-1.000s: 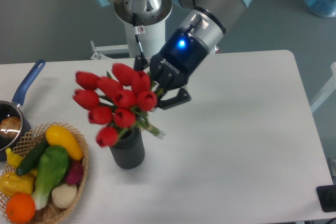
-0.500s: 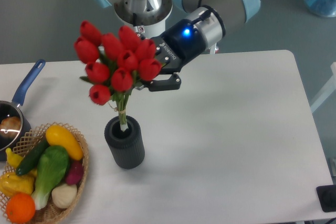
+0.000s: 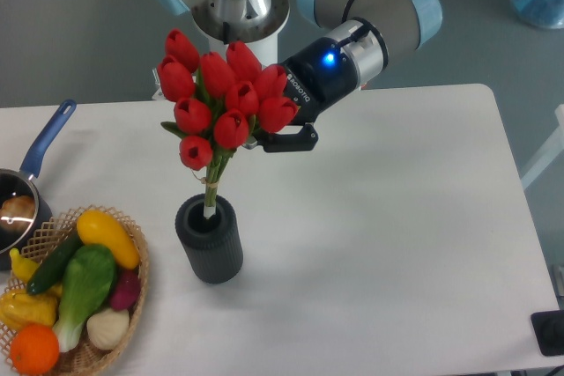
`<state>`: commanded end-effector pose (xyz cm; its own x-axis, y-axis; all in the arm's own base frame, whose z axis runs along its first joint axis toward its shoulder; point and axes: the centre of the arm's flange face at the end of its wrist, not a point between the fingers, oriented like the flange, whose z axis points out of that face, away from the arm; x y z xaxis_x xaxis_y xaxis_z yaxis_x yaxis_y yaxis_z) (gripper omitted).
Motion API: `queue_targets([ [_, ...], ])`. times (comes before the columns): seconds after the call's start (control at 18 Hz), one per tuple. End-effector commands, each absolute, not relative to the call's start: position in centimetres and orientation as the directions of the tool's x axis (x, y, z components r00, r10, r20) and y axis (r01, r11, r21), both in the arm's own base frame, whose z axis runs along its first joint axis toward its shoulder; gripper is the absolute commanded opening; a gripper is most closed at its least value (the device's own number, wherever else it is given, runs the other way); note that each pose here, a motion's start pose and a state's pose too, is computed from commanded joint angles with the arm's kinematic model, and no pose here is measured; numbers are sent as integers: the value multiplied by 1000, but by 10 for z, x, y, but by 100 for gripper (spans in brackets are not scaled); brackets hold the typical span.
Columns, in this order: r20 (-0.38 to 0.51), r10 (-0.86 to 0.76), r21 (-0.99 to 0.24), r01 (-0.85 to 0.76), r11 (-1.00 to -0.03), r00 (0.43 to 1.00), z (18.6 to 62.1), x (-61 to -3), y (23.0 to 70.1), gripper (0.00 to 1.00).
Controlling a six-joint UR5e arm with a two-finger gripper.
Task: Insert the flowers into the vase
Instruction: 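Lower the tulip stems into the vase opening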
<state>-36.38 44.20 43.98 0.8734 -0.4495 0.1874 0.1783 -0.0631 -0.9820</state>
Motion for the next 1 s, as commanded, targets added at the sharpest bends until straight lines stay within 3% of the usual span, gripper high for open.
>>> queue_targets([
  [1.0, 216, -452, -976, 197, -89, 865, 374, -361, 448, 16],
])
